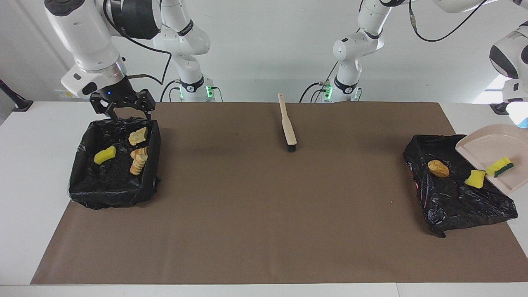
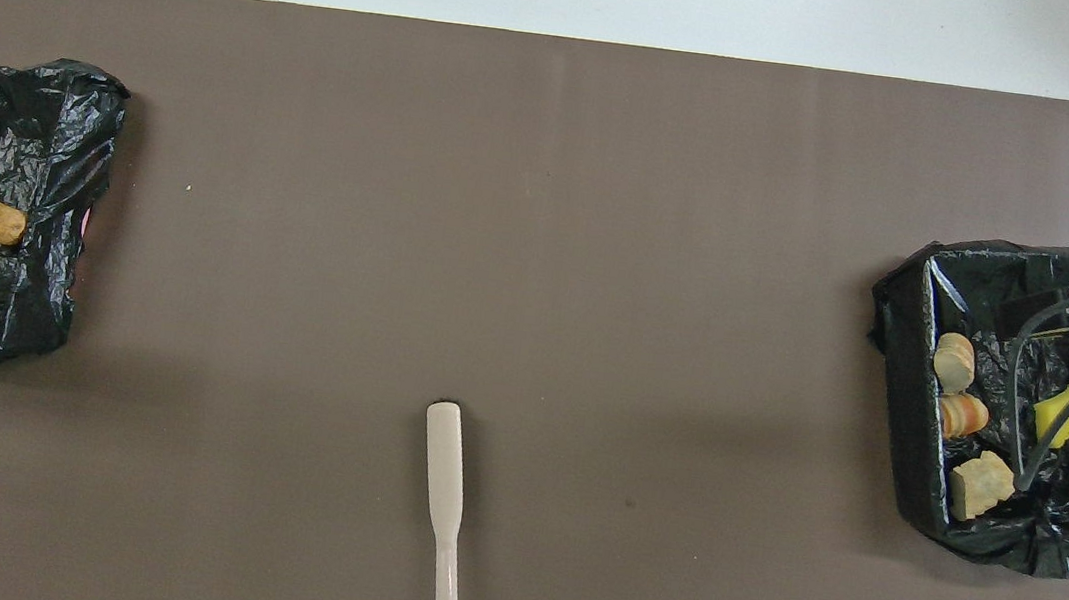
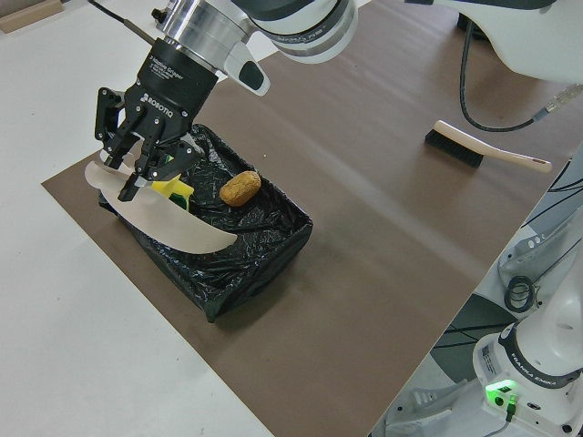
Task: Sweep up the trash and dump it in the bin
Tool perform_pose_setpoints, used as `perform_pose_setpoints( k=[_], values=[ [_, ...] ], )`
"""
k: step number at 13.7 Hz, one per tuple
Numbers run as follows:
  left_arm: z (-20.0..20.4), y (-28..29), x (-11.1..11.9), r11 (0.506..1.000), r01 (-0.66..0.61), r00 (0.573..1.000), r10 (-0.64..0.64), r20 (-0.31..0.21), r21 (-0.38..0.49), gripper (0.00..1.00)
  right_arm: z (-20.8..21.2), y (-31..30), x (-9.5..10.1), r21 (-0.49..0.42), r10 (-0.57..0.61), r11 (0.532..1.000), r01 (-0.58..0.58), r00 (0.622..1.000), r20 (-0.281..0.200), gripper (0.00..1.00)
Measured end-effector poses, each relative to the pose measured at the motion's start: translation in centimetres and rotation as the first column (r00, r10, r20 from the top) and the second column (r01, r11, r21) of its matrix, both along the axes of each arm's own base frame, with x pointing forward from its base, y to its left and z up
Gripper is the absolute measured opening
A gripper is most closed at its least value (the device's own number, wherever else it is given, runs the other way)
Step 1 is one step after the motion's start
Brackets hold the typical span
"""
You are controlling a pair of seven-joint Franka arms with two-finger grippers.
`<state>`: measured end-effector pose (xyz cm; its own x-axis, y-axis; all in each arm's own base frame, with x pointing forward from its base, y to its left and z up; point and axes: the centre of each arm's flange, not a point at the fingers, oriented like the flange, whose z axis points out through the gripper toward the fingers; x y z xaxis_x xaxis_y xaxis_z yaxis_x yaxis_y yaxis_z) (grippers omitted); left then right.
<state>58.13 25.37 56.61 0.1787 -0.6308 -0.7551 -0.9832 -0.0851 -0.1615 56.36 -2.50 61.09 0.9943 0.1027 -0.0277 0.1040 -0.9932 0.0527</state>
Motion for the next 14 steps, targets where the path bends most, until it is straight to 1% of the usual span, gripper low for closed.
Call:
perform_pose_setpoints(
  k=[2,4,6,8,10,12,13,14],
  values=[
    [0.4,-1.7,0.8,0.997,0.048,0.999,-0.047,-0.022,0.062,0.32,1.0,0.4,-1.0,0.018,-0.064,0.998,0.063,0.998,0.016,1.00],
    [0.8,-2.9,1.3,0.989,0.084,0.996,-0.080,-0.042,0.119,0.32,1.3,0.8,-2.1,0.059,-0.117,0.991,0.116,0.993,0.016,1.00],
    [1.1,-3.9,1.7,0.978,0.110,0.993,-0.099,-0.070,0.176,0.32,1.3,1.0,-2.4,0.070,-0.125,0.990,0.124,0.992,0.013,1.00],
    [1.2,-5.0,2.0,0.975,0.117,0.991,-0.103,-0.085,0.191,0.32,1.2,1.0,-2.4,0.074,-0.125,0.990,0.124,0.992,0.011,1.00],
    [2.3,-5.4,2.1,0.973,0.117,0.992,-0.105,-0.067,0.198,0.32,1.2,1.2,-2.4,0.075,-0.122,0.990,0.121,0.992,0.011,1.00],
    [4.3,-5.3,2.0,0.976,0.100,0.995,-0.097,-0.026,0.196,0.32,1.2,1.0,-2.4,0.070,-0.126,0.990,0.124,0.992,0.012,1.00],
    [5.2,-5.4,1.8,0.982,0.082,0.996,-0.084,0.001,0.170,0.32,1.2,0.3,-2.4,0.062,-0.138,0.989,0.137,0.990,0.012,1.00],
    [6.1,-5.5,1.6,0.991,0.054,0.998,-0.059,0.033,0.119,0.32,1.2,-1.1,-2.5,0.060,-0.165,0.985,0.164,0.986,0.013,1.00]
  ],
)
